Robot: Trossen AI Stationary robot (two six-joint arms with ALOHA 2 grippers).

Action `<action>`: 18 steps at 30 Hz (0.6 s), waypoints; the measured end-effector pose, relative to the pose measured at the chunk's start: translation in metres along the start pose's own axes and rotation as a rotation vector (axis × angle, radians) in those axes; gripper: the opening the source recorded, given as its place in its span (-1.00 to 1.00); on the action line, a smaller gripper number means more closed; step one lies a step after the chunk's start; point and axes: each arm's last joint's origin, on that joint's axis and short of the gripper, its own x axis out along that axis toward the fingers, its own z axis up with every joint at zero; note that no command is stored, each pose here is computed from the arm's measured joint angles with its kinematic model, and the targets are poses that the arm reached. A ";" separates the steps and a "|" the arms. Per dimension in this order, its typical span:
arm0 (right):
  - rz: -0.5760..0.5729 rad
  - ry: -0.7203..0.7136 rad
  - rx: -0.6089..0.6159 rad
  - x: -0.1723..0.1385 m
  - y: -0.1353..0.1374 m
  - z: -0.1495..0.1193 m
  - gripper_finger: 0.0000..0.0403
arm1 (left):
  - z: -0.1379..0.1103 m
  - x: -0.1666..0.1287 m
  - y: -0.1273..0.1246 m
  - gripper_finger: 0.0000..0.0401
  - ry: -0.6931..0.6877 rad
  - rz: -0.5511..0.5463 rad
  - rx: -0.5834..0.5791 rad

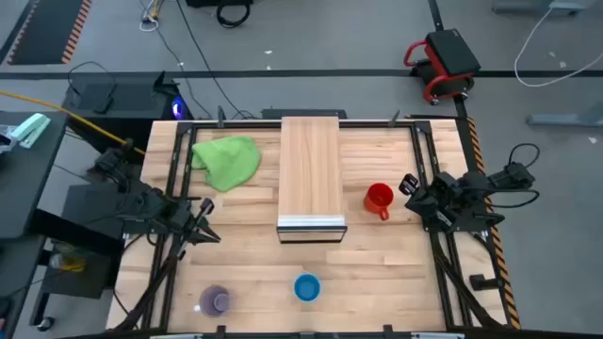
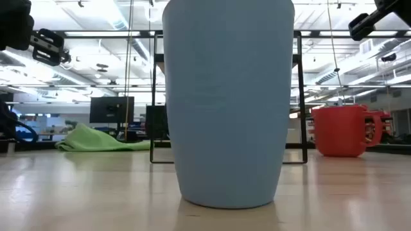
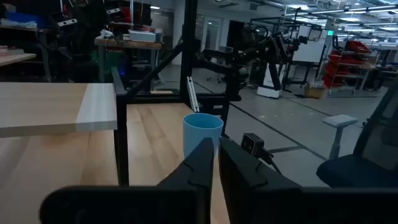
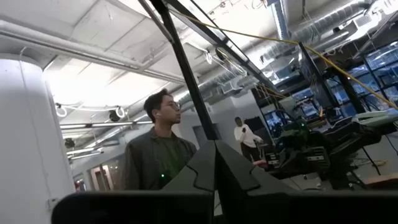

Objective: Stack small to large cups/mugs on shelf

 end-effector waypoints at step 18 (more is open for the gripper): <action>0.000 0.000 0.000 0.000 0.000 0.000 -0.93 | 0.000 0.000 0.000 -0.84 0.000 0.000 0.000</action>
